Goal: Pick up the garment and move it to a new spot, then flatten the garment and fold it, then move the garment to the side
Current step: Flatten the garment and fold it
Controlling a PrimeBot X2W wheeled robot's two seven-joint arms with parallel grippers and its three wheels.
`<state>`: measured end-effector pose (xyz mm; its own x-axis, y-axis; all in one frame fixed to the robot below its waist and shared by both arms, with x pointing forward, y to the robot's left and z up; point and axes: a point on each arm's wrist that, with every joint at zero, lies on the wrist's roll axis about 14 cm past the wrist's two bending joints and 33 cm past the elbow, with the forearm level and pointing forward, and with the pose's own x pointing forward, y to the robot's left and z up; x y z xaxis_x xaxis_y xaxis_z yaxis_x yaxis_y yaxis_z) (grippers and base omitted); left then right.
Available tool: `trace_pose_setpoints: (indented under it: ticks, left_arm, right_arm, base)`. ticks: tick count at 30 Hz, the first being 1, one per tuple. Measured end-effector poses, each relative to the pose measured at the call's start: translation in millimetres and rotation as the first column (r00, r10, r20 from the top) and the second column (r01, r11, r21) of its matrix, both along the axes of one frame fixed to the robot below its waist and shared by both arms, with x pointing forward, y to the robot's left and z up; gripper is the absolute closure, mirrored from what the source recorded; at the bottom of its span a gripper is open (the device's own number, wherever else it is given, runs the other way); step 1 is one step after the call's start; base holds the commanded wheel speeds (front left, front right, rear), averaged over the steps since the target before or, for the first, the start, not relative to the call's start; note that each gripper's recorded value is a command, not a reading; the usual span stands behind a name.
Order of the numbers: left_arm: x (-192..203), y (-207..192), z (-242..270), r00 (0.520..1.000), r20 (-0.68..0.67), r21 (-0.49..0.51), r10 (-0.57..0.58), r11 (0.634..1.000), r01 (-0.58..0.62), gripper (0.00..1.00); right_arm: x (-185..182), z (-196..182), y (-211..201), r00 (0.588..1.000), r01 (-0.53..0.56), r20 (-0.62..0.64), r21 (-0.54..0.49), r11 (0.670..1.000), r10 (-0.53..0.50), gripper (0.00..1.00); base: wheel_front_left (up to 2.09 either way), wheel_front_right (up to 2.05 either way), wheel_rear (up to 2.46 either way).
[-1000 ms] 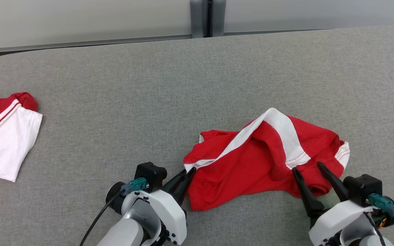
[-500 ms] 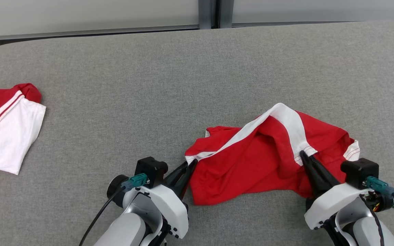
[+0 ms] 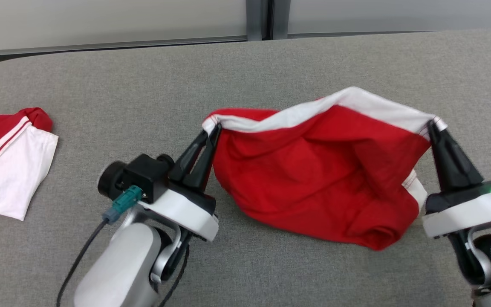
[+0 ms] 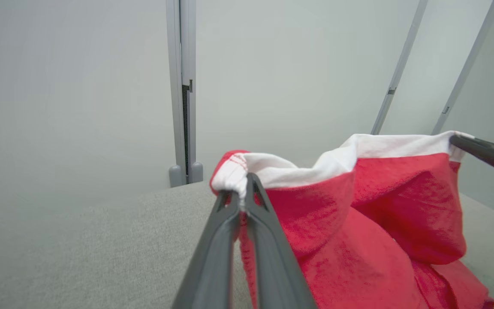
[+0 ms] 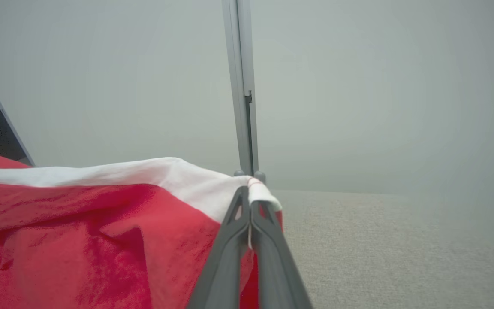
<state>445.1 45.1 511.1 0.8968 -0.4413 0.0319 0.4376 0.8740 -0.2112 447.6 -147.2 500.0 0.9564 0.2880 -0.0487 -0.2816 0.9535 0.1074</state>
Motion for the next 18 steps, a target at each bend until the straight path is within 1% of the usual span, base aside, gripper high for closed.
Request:
trace_pose_setpoints:
  ticks: [2,4,7,10,13,18]
  left_arm:
    - [8,5,33,0.994,0.109,-0.002,0.019,1.0,-0.019,1.0]
    - [13,11,66,0.977,0.213,-0.003,0.034,0.999,-0.035,1.0]
    - [14,18,114,0.938,0.344,-0.003,0.049,0.999,-0.051,1.0]
    - [11,24,153,0.896,0.441,0.0,0.059,0.998,-0.065,1.0]
    - [9,29,178,0.869,0.49,0.003,0.069,0.997,-0.08,1.0]
    - [11,31,185,0.871,0.487,0.005,0.07,0.997,-0.083,1.0]
  right_arm:
    - [6,30,-5,0.996,0.004,0.093,-0.006,1.0,-0.003,1.0]
    - [10,63,-11,0.981,0.007,0.193,-0.012,1.0,-0.005,1.0]
    - [10,110,-19,0.946,0.014,0.323,-0.041,0.999,0.0,1.0]
    - [7,149,-27,0.907,0.032,0.42,-0.072,0.997,0.001,1.0]
    - [4,171,-30,0.884,0.044,0.467,-0.091,0.995,0.003,1.0]
    - [5,178,-33,0.88,0.049,0.474,-0.087,0.995,-0.002,1.0]
  base:
    - [0.0,0.0,0.0]
    - [0.0,0.0,0.0]
    - [0.0,0.0,0.0]
    - [0.0,0.0,0.0]
    - [0.0,0.0,0.0]
    - [0.0,0.0,0.0]
